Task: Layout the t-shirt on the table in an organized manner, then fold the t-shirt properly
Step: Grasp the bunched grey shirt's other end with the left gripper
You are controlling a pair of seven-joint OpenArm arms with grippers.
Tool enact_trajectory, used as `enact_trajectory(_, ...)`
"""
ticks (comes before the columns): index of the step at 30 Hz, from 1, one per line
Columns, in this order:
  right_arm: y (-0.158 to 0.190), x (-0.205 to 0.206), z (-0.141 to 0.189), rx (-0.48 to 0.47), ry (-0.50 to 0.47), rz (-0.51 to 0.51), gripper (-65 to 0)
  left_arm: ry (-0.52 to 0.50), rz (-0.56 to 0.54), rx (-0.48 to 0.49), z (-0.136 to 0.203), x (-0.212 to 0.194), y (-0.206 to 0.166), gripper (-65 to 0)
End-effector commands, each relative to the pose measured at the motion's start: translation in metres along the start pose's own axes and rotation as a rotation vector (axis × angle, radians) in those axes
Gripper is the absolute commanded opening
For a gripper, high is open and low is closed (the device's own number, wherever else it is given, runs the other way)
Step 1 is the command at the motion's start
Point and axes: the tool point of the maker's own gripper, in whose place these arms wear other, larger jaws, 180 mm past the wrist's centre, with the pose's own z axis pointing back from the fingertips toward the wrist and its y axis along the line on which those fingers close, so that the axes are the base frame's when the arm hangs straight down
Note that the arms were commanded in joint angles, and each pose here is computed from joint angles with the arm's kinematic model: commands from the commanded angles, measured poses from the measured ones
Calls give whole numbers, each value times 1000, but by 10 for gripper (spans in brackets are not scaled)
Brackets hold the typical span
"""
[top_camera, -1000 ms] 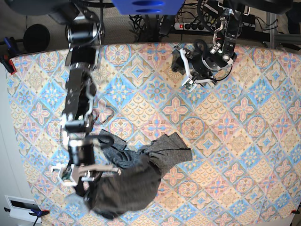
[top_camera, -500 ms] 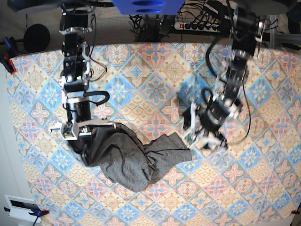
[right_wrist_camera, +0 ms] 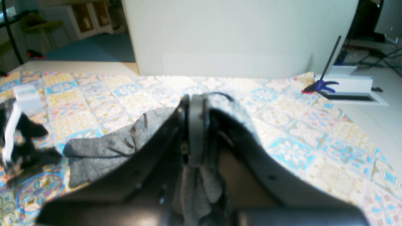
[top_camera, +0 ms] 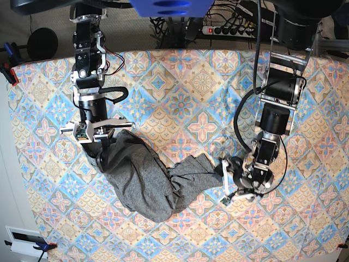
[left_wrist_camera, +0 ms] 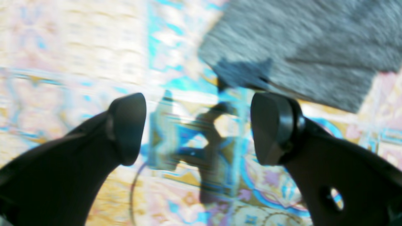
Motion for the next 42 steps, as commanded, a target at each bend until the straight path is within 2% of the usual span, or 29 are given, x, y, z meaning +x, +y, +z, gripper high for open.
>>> enact_trajectory(1,1,19,-2,6,-70,5,-650,-86,0,19,12,37,11,-150)
enact_trajectory(6,1,21,-1,7,-73,5,-650,-105,-2,6,12,50,4,-150)
enact_trajectory(14,3,15,4,10,-55,2,-650,-81,73,-101,-25,22,-38,-150)
enact_trajectory(17,3,8,10,10,-32,0,-650,-115,96,-109,-31,19,-41,-150)
enact_trajectory(20,9,11,12,25,-52,-6,-650,-139,110,-114,-34,17,-43,-150)
enact_trajectory(24,30,16,13,79,-85,-28,-650,-181,115,-97,-33,23,-36,-150)
enact_trajectory(28,36,15,14,94,-83,-35,-650,-209,93,1,-34,25,-22,-150)
enact_trajectory(31,36,10,17,94,-68,-37,-650,-201,55,29,-38,16,-25,-154)
enact_trajectory(33,36,9,18,92,-65,-37,-650,-188,2,8,-42,16,-40,-203)
enact_trajectory(34,36,10,17,92,-67,-37,-650,-166,-40,-16,-46,9,-54,-262)
enact_trajectory(36,35,9,17,89,-66,-36,-650,-155,-110,-41,-50,3,-74,-447)
enact_trajectory(37,34,9,17,86,-66,-34,-650,-163,-128,-41,-50,4,-79,-566)
enact_trajectory(38,33,9,17,85,-66,-34,-650,-185,-122,-29,-48,9,-81,-650)
enact_trajectory(42,31,12,16,86,-73,-22,-650,-297,-39,72,-29,18,-58,-650)
